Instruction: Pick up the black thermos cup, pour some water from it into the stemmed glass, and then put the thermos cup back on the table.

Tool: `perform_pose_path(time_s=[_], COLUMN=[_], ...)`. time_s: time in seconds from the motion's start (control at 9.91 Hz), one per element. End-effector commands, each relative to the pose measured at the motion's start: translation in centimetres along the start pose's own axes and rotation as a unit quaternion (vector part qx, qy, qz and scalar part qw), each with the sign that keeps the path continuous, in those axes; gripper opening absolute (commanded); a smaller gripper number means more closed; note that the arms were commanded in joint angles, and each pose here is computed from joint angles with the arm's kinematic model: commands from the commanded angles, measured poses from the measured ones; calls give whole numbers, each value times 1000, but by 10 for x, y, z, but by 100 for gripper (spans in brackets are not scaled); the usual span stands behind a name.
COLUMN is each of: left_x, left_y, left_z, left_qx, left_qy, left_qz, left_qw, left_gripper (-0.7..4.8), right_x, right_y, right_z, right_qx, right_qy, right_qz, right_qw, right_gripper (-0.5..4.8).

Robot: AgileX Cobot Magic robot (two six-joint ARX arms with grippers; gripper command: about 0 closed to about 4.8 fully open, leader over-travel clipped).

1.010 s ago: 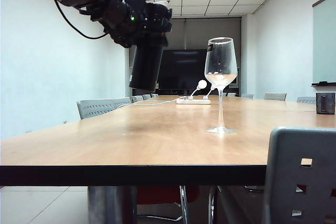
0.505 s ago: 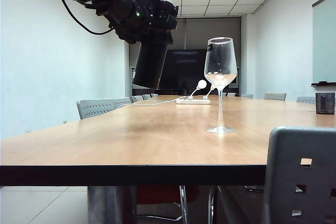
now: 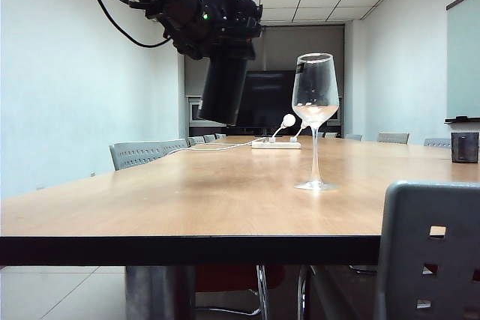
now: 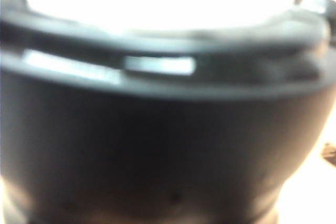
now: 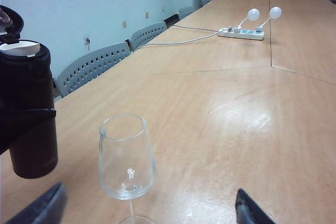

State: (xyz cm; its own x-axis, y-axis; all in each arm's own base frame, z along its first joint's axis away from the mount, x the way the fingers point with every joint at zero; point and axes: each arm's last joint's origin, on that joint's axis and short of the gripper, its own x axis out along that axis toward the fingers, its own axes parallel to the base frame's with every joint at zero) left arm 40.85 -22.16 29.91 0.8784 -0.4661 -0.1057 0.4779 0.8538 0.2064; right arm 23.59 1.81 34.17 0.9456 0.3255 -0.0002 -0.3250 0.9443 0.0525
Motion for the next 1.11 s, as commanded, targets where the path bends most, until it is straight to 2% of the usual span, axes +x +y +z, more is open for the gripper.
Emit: perform_pose_path(time_s=[0.1,0.61,0.91,1.11], left_x=[-6,15,36,38], left_y=[4,7,-2,-5], left_z=[27,46,15,9], left_qx=[-48,-54,-2,61], left_qy=[-82,-104,-51,-30], left_qz=[-1,-3,-10,1], left_qw=[995,993,999,998], left_gripper=[185,185,185,185], right_x=[-1,-1,-1,-1], right_y=[0,0,0,0], right_z=[3,3,3,3], right_qx=[-1,-2,-2,-1], right_qy=[-11,-11,-11,-10], right_qz=[3,3,3,2], right_qw=[1000,1000,1000,1000], right_gripper=[413,413,413,413])
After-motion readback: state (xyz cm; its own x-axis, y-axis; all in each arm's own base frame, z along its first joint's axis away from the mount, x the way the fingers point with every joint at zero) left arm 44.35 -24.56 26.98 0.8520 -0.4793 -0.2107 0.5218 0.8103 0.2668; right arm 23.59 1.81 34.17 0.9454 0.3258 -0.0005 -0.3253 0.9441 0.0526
